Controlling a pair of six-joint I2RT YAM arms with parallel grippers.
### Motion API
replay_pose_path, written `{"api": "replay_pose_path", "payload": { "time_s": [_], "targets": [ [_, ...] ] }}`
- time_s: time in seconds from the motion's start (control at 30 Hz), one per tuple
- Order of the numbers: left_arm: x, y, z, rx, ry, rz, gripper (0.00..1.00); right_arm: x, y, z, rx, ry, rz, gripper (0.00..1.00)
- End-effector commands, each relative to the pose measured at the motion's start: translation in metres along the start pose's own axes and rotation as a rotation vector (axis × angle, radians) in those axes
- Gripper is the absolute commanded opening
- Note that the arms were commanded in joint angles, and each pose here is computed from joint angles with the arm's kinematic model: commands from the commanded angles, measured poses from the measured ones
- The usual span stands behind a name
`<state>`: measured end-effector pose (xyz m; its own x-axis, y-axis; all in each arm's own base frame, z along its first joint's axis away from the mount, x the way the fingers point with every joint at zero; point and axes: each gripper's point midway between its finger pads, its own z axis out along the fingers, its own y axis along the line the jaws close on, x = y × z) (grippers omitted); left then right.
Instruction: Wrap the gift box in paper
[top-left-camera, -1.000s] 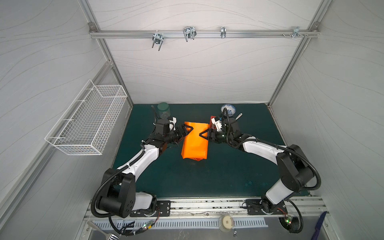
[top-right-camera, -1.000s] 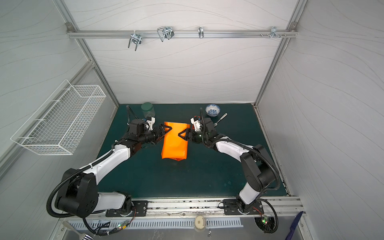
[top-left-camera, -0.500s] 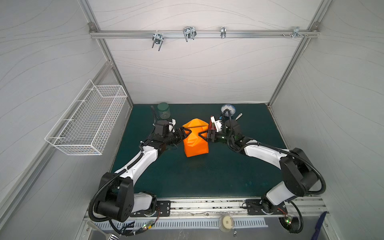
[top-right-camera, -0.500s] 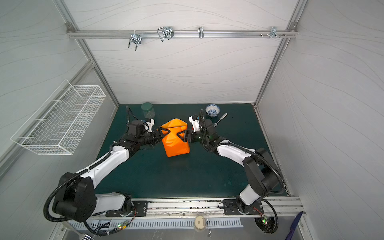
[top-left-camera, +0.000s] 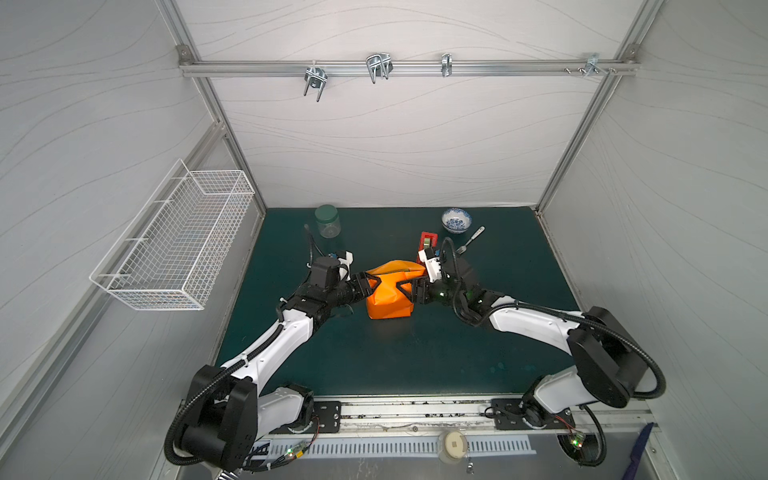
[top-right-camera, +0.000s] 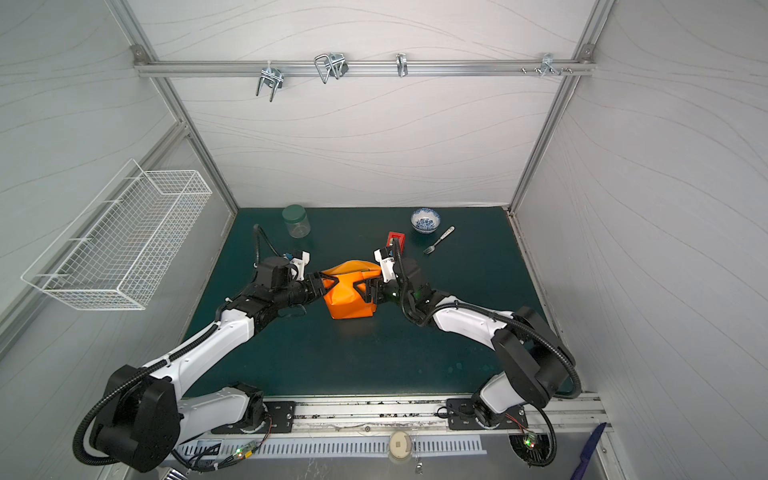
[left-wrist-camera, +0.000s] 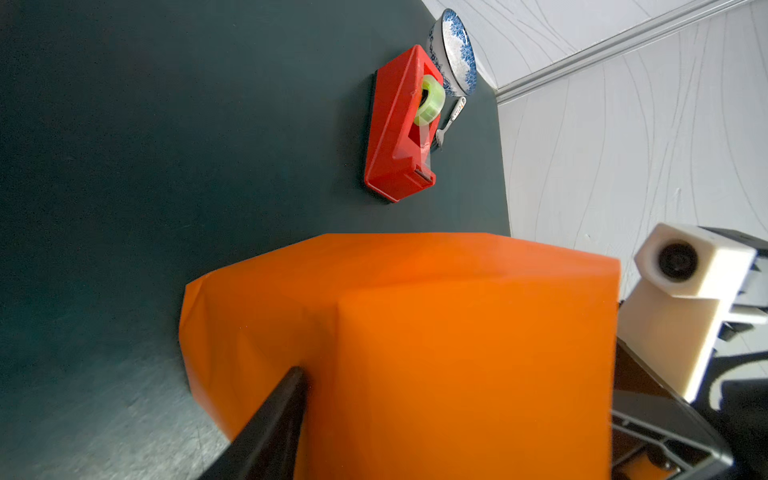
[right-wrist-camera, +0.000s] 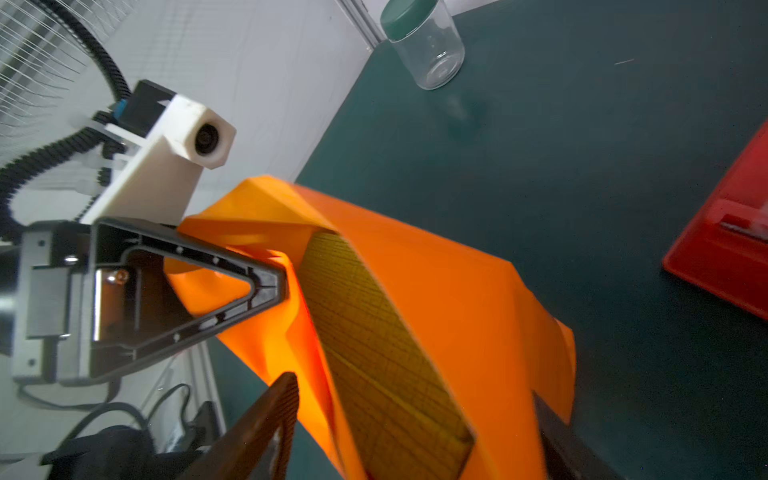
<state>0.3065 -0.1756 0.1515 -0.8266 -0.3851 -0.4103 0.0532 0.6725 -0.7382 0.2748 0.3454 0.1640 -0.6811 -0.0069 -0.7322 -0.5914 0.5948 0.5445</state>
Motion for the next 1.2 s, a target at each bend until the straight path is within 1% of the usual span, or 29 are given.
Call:
{"api": "replay_pose_path", "payload": {
  "time_s": [0.0, 0.1, 0.17, 0.23, 0.33, 0.4, 0.5, 0.6, 0.73, 1.0, 1.17],
  "targets": [
    [0.003, 0.002, 0.002, -0.021, -0.003, 0.053, 0.57, -0.001, -0.009, -0.002, 0.139, 0.002, -0.040, 0.72],
    [0.000, 0.002, 0.003, -0.024, -0.007, 0.057, 0.57, 0.003, -0.021, 0.003, 0.207, 0.032, -0.022, 0.67],
    [-0.004, -0.002, 0.002, -0.019, -0.017, 0.061, 0.59, 0.006, -0.028, 0.003, 0.243, 0.039, -0.017, 0.64],
    [-0.009, -0.008, -0.002, -0.011, -0.039, 0.064, 0.64, 0.010, -0.036, 0.002, 0.280, 0.045, -0.017, 0.62],
    [-0.013, -0.011, -0.013, -0.011, -0.084, 0.074, 0.77, 0.013, -0.042, 0.002, 0.304, 0.058, -0.026, 0.58],
    [-0.010, -0.009, -0.019, -0.011, -0.105, 0.089, 0.84, 0.014, -0.043, 0.003, 0.311, 0.067, -0.035, 0.57],
    [0.001, 0.001, -0.024, -0.041, -0.123, 0.119, 0.90, 0.012, -0.043, 0.004, 0.312, 0.070, -0.046, 0.54],
    [0.007, 0.008, -0.024, -0.065, -0.133, 0.150, 0.93, 0.010, -0.040, 0.005, 0.305, 0.073, -0.057, 0.53],
    [0.007, 0.006, -0.019, -0.078, -0.127, 0.190, 0.93, 0.008, -0.038, 0.006, 0.298, 0.075, -0.074, 0.52],
    [-0.017, 0.001, 0.000, -0.114, -0.138, 0.185, 0.80, 0.008, -0.038, 0.007, 0.288, 0.085, -0.117, 0.52],
    [-0.026, 0.011, 0.004, -0.179, -0.164, 0.204, 0.72, 0.005, -0.040, 0.007, 0.294, 0.089, -0.142, 0.51]
  ]
}}
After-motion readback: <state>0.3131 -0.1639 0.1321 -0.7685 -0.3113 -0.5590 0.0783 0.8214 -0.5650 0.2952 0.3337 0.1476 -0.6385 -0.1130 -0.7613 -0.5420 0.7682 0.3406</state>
